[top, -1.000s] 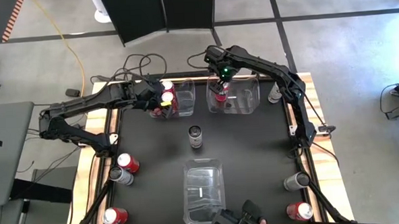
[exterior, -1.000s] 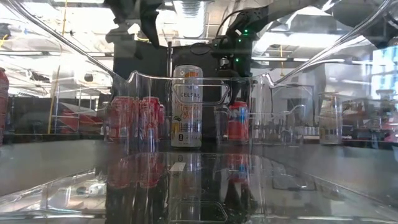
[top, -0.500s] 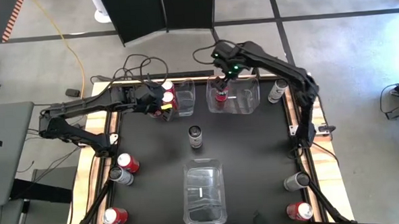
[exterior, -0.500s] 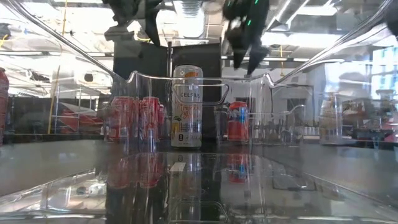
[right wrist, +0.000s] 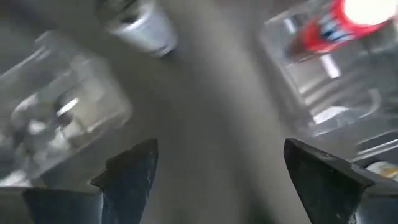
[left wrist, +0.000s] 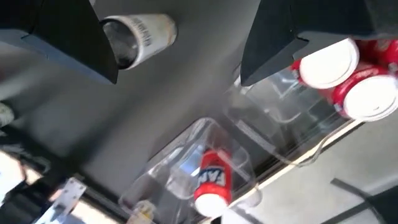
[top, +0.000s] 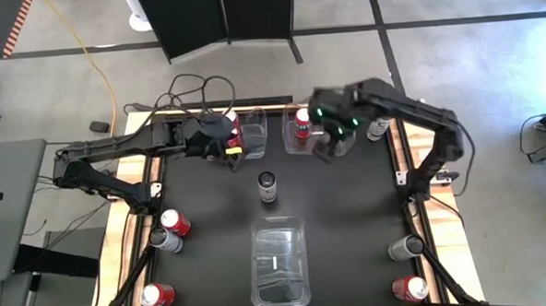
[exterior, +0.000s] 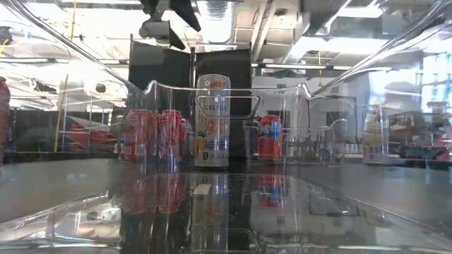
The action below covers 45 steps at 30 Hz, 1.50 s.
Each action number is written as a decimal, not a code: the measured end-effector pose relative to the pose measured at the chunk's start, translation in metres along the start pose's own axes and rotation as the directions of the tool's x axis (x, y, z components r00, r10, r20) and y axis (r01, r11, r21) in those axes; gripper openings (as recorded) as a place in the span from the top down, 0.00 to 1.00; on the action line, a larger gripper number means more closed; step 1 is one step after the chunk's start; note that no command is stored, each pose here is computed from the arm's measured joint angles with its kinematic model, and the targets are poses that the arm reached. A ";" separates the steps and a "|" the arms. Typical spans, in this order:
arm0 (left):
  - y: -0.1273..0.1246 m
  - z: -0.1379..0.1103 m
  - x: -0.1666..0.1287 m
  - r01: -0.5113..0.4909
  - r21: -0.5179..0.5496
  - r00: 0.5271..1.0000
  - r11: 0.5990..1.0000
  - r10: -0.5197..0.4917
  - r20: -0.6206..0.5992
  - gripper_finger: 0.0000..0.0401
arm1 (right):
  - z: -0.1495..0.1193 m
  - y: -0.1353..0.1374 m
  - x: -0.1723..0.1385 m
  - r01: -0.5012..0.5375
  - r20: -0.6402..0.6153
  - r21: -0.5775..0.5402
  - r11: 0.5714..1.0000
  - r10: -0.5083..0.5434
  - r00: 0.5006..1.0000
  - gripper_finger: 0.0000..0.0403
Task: Sort soda cans
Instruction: Put the orange soda can into the right transparent bin
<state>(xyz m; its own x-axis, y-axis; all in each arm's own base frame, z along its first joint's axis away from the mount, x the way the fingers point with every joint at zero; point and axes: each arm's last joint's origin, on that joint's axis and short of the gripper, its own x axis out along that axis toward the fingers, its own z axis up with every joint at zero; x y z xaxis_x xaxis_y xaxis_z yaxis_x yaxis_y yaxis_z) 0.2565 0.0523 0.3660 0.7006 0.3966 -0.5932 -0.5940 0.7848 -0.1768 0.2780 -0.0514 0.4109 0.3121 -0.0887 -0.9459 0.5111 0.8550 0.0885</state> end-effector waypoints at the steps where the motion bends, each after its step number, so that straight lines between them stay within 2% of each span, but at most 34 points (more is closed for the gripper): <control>1: -0.001 0.001 0.000 0.007 -0.004 1.000 1.000 -0.007 0.012 0.16 | -0.007 0.009 -0.004 -0.018 0.000 -0.012 1.000 0.018 1.000 0.10; 8: -0.002 0.004 0.000 0.017 -0.011 0.999 1.000 -0.017 0.035 0.16 | -0.054 0.050 -0.024 -0.121 -0.012 0.005 0.993 0.121 0.993 0.13; 12: -0.003 0.006 0.000 0.029 -0.011 0.998 1.000 -0.029 0.061 0.16 | -0.086 0.070 -0.023 -0.213 -0.145 0.030 0.977 0.215 0.966 0.15; 16: -0.003 0.008 0.000 0.033 0.032 0.996 0.999 -0.036 0.078 0.16 | -0.119 0.092 -0.014 -0.253 -0.341 0.102 0.962 0.272 0.900 0.17; 21: -0.005 0.011 -0.001 0.042 0.057 0.993 0.997 -0.048 0.106 0.16 | -0.162 0.116 -0.003 -0.196 -0.500 0.135 0.971 0.237 0.833 0.17; 28: -0.007 0.018 -0.002 0.051 0.085 0.981 0.995 -0.066 0.183 0.16 | -0.201 0.142 0.013 -0.158 -0.570 0.181 0.971 0.235 0.788 0.17; 34: -0.008 0.021 -0.003 0.042 0.101 0.974 0.994 -0.063 0.220 0.16 | -0.232 0.167 0.030 -0.148 -0.635 0.093 0.985 0.173 0.753 0.18; 40: -0.008 0.019 0.000 0.038 0.114 0.974 0.993 -0.062 0.218 0.16 | -0.256 0.188 0.051 -0.109 -0.726 -0.002 0.994 0.074 0.683 0.18; 45: -0.006 0.010 0.008 0.029 0.120 0.982 0.992 -0.050 0.182 0.16 | -0.271 0.197 0.061 -0.062 -0.740 -0.042 0.997 0.010 0.673 0.18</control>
<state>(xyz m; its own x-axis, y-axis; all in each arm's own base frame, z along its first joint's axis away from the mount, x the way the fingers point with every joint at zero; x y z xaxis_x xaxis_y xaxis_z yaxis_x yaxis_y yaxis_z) 0.2692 0.0553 0.3704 0.7899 0.4367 -0.4304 -0.5218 0.8474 -0.0978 0.1808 0.2502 0.2856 -0.3772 0.3273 -0.8664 0.4568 0.8795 0.1334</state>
